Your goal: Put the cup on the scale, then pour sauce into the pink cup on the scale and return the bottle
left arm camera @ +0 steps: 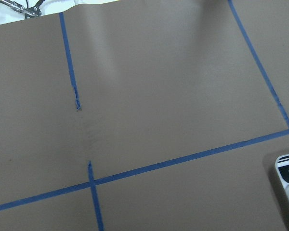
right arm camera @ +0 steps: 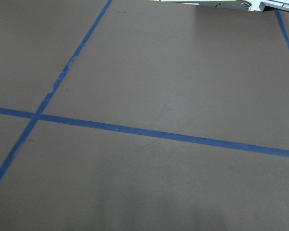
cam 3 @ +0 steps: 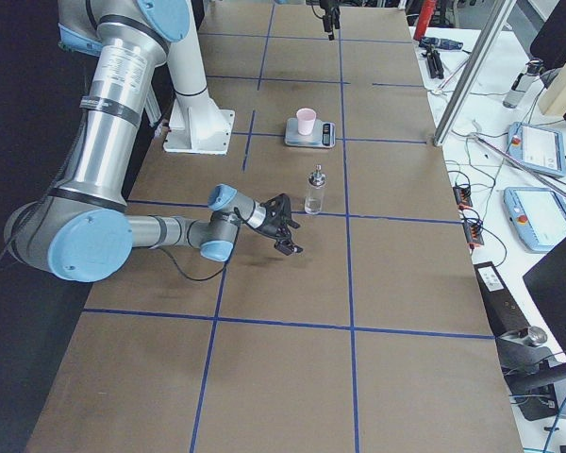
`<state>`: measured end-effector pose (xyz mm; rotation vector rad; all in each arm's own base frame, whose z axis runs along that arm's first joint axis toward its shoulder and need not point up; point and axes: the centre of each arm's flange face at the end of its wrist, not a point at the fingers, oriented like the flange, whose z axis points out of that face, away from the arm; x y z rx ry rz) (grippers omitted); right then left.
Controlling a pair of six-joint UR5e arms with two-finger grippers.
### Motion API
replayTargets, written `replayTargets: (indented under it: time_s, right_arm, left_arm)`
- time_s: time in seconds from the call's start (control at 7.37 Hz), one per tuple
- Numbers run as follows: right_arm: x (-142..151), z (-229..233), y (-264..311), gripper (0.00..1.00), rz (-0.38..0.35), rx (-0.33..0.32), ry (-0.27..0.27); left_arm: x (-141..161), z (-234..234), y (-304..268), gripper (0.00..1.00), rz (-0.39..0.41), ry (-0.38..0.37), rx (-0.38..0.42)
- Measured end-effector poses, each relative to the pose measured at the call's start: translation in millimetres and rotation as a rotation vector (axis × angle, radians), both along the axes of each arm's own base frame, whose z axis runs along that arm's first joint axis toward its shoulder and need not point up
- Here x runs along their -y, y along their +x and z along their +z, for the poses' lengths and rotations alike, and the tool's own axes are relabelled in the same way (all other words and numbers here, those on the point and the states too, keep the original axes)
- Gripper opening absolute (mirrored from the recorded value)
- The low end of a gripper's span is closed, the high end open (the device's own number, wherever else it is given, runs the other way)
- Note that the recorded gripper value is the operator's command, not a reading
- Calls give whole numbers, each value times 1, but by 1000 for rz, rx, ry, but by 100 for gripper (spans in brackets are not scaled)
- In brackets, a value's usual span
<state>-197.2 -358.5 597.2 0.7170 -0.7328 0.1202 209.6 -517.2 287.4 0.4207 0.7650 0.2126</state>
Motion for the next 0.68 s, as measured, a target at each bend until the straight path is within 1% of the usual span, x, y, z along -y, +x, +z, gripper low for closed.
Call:
replayTargets:
  time_s: [0.14,0.27,0.41,0.54,0.68]
  right_arm:
    - [37,-2,39,100,-80,-15,-48]
    - [75,-11,76,100,-153,-31,-90]
    - [108,-22,109,100,-211,-67,-114]
    - [134,-31,138,100,-271,-115,-131]
    - [154,-39,162,100,-347,-154,-152]
  left_arm:
    - [21,36,-37,99,50,10,37]
    - [41,73,-76,99,99,6,48]
    - [57,103,-111,99,122,-8,41]
    - [70,128,-146,99,119,-21,39]
    - [81,159,-187,99,115,-28,50]
